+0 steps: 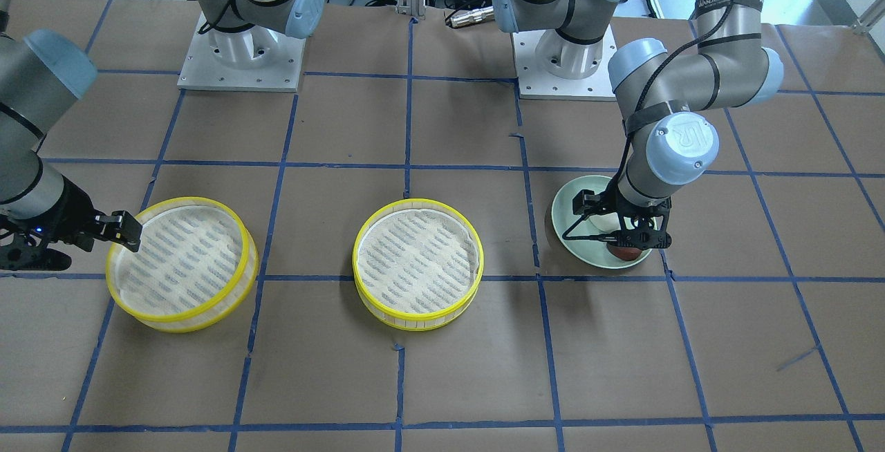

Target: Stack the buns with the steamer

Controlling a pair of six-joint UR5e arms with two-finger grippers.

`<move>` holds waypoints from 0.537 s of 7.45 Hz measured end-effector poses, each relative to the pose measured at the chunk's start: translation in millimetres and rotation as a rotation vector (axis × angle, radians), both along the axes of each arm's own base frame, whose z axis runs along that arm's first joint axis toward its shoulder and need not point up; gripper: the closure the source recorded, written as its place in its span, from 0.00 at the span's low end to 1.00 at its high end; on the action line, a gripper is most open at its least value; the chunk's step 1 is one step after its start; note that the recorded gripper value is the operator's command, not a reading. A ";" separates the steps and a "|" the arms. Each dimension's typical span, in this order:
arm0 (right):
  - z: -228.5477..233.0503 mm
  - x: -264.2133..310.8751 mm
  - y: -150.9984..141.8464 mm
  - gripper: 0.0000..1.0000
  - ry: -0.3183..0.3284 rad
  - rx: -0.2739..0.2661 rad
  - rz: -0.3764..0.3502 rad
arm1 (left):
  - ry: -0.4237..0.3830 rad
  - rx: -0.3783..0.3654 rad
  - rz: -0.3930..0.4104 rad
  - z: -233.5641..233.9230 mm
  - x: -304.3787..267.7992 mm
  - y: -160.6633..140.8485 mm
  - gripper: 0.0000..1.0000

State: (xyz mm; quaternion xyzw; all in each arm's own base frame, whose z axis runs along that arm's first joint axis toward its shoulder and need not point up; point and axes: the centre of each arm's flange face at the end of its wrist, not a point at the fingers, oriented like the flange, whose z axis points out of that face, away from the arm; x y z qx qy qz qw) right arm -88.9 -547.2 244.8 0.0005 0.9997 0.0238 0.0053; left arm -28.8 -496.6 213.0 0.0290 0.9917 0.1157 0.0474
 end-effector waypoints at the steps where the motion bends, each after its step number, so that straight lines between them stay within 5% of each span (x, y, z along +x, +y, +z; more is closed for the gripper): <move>1: -12.5 -2.2 0.9 0.23 0.000 0.002 -0.001 | 0.004 0.024 0.001 -12.2 1.8 3.9 0.56; 2: -17.5 -3.0 1.3 0.39 0.001 0.003 0.000 | 0.010 0.054 0.002 -25.6 1.4 10.3 0.74; 3: -19.2 -3.2 1.4 0.81 0.001 0.003 0.001 | 0.013 0.067 0.003 -31.0 0.7 14.1 0.87; 4: -19.8 -3.4 1.2 0.93 0.000 0.002 0.003 | 0.011 0.057 0.003 -27.5 0.4 12.7 0.98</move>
